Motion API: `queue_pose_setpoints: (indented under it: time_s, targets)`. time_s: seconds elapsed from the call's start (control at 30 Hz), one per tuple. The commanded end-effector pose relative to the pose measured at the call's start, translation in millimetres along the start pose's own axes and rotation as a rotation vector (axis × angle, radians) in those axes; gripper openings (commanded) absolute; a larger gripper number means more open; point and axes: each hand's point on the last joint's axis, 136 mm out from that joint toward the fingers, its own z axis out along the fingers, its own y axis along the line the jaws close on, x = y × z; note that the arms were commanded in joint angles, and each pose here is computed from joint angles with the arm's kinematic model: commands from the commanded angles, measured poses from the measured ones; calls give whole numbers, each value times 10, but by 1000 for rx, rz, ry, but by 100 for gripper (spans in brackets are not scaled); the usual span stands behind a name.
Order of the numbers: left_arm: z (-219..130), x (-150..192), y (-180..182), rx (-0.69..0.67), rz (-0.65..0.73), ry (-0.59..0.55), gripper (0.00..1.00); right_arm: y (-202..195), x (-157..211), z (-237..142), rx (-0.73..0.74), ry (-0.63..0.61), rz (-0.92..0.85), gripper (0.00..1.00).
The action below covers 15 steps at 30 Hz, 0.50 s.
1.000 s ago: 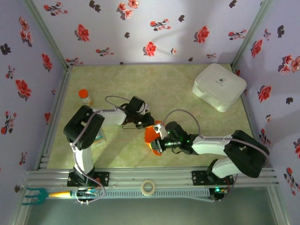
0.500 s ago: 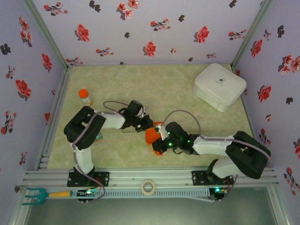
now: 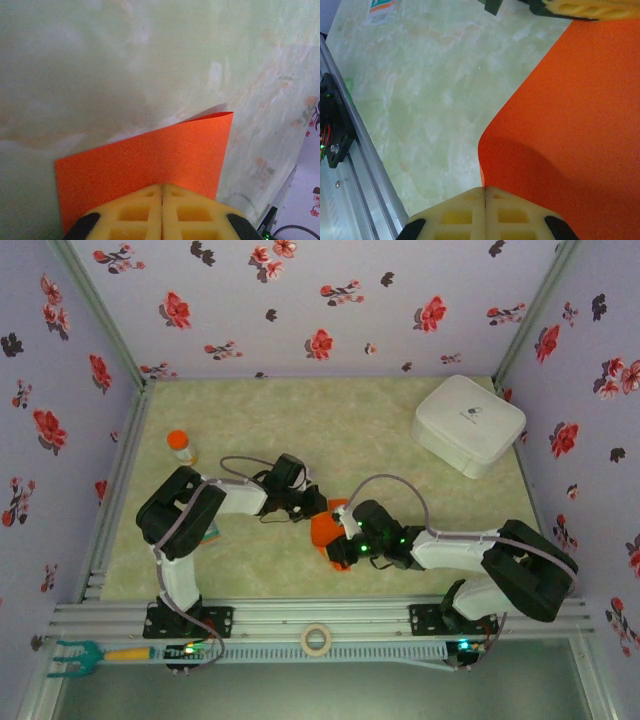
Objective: Fold a paper plane with a square sheet of paper (pick it up from the middle)
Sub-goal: Third fold the triangle at the center of the table.
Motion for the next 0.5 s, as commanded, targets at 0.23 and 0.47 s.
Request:
queue_pose_setpoints:
  time_s: [0.23, 0.47]
  targets:
    - [9, 140, 300, -108, -36, 15, 7, -83, -110, -34, 37, -14, 30, 1]
    - [10, 128, 282, -113, -31, 21, 7, -239, -89, -56, 119, -10, 45, 1]
